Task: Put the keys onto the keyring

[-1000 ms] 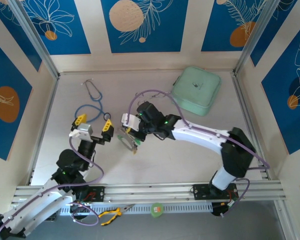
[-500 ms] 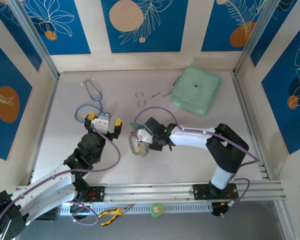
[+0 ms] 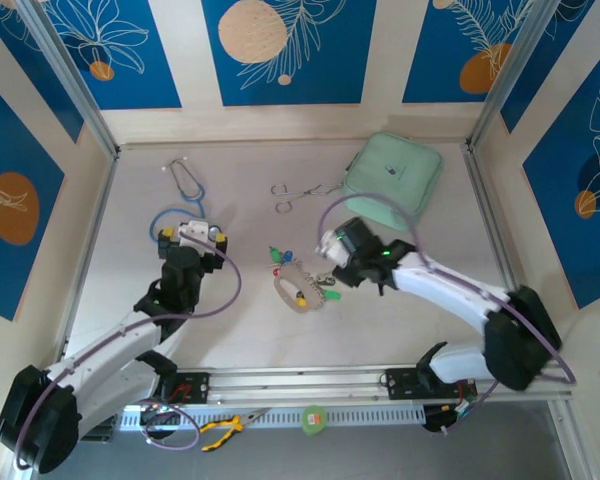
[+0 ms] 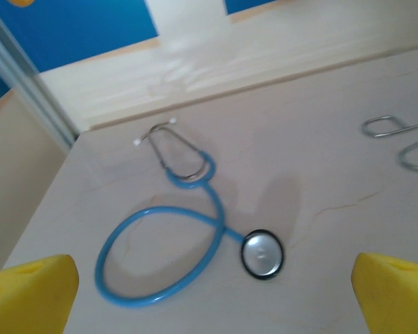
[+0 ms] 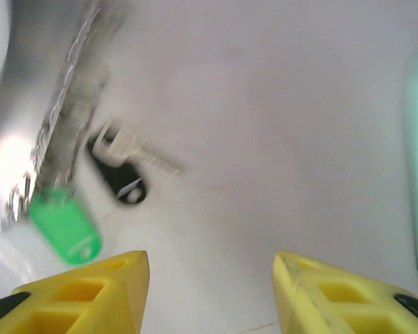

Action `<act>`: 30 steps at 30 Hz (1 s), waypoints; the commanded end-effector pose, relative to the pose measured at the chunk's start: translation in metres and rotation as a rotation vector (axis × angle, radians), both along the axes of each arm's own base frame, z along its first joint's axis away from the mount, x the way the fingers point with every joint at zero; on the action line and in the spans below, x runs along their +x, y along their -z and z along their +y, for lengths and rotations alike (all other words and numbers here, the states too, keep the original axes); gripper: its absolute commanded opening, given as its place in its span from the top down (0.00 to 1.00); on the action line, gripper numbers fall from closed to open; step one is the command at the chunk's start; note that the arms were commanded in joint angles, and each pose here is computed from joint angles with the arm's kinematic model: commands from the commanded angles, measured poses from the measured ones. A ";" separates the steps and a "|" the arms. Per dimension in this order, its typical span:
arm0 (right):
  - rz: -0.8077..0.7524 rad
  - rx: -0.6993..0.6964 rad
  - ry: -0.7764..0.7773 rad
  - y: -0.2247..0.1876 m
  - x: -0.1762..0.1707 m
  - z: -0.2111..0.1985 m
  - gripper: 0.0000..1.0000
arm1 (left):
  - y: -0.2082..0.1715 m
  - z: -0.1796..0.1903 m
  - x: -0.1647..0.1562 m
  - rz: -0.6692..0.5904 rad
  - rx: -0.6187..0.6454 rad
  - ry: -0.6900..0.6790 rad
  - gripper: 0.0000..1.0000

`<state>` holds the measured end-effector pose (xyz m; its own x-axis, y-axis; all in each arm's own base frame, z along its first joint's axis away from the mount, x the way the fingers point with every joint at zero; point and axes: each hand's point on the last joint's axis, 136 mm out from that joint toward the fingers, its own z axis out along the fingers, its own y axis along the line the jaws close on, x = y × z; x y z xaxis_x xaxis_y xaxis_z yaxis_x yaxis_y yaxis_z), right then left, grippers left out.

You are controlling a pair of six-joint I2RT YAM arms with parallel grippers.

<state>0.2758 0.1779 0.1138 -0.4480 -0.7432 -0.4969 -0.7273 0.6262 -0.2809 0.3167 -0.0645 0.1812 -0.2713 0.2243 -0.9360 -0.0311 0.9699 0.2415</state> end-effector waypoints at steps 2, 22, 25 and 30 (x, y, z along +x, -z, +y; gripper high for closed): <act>-0.103 0.476 0.282 -0.038 0.033 -0.020 0.48 | 0.011 0.018 0.018 -0.013 -0.023 -0.038 0.01; -0.446 0.752 0.380 0.010 0.088 -0.114 0.44 | 0.089 0.052 0.079 0.058 -0.153 -0.001 0.00; -0.345 0.703 0.503 0.018 0.110 -0.127 0.43 | 0.089 0.059 0.076 0.048 -0.158 -0.038 0.00; -0.364 0.743 0.586 0.017 0.117 -0.145 0.40 | 0.079 0.054 0.063 -0.054 -0.144 -0.002 0.00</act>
<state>0.3902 0.0393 0.0945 -0.3690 0.0521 -0.9280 -0.2343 0.9609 0.1472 0.3826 -0.0056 0.0895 -0.3029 0.0876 -0.9490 -0.0611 0.9919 0.1111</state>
